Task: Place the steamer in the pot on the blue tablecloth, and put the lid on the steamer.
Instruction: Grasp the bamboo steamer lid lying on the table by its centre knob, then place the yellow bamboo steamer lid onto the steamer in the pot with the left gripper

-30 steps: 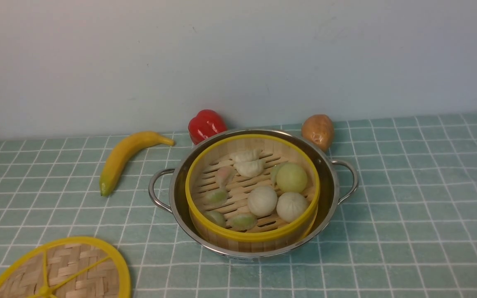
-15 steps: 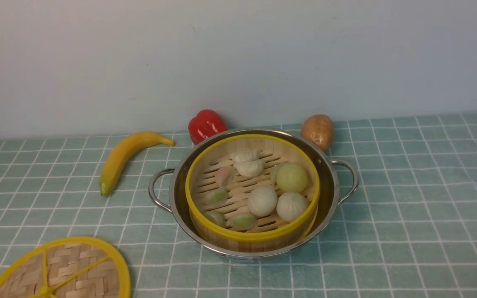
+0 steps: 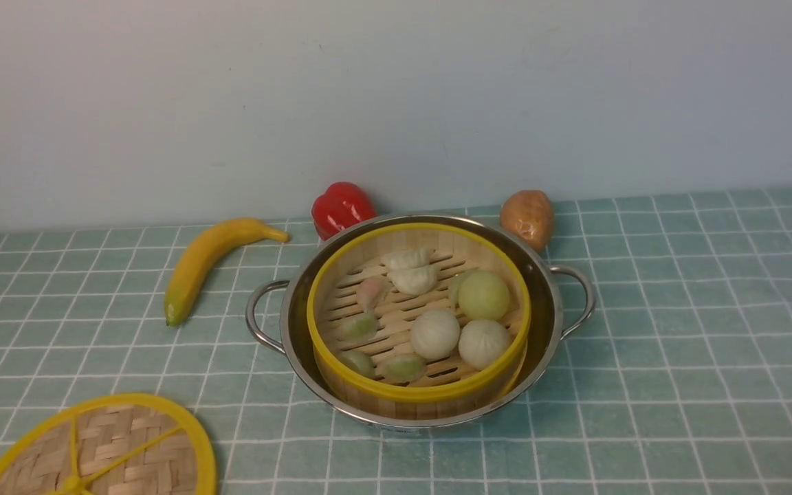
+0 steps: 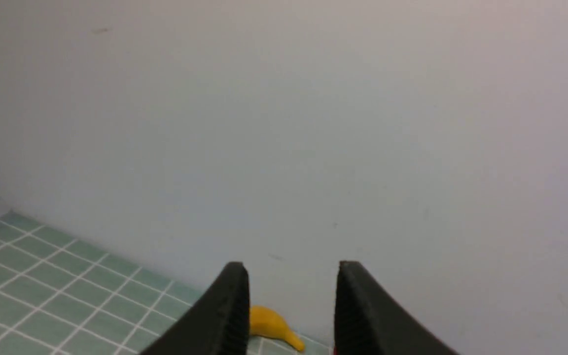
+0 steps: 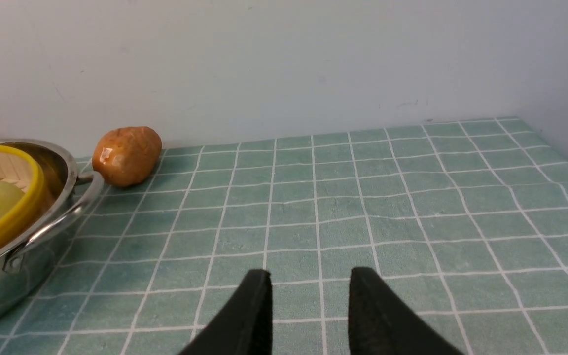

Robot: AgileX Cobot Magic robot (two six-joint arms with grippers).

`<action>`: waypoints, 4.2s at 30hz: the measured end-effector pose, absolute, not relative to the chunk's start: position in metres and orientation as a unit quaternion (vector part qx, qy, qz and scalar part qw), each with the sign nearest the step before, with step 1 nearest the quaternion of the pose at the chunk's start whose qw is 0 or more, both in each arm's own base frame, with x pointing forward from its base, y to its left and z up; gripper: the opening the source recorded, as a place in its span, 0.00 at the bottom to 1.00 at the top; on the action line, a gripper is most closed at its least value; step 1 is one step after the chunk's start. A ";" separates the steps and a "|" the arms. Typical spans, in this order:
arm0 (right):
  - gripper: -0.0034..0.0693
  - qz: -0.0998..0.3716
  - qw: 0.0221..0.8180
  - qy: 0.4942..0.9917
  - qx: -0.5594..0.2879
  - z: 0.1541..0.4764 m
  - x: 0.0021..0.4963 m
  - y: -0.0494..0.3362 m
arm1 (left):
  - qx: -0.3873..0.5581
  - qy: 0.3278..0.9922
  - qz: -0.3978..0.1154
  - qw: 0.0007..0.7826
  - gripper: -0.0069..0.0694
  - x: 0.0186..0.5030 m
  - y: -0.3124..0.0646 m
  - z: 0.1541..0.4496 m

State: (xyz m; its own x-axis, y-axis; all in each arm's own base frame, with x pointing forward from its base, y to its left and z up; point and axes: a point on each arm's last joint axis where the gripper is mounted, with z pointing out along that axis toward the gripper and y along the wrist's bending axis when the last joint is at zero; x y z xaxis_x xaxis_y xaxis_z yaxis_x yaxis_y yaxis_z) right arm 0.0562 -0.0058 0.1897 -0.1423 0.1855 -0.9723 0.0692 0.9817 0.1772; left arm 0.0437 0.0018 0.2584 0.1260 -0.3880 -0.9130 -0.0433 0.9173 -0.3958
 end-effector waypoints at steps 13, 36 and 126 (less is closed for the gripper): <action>0.38 0.045 0.649 0.754 0.084 0.190 0.056 -0.006 | -0.094 0.939 0.021 0.329 0.41 0.056 0.009 0.313; 0.38 0.045 0.649 0.755 0.084 0.189 0.056 -0.006 | 0.069 0.995 -0.018 0.070 0.55 0.222 0.024 0.214; 0.38 0.045 0.649 0.754 0.084 0.190 0.056 -0.006 | 0.450 0.834 -0.091 0.305 0.25 0.335 -0.164 0.276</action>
State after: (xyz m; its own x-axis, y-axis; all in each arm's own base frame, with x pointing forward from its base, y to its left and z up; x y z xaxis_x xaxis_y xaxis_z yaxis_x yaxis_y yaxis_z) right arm 0.0562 -0.0057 0.1895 -0.1425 0.1855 -0.9723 0.0689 0.9818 0.1772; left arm 0.3349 -0.1639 0.2758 -0.4091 0.6948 -0.5915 0.8063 0.5787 0.1221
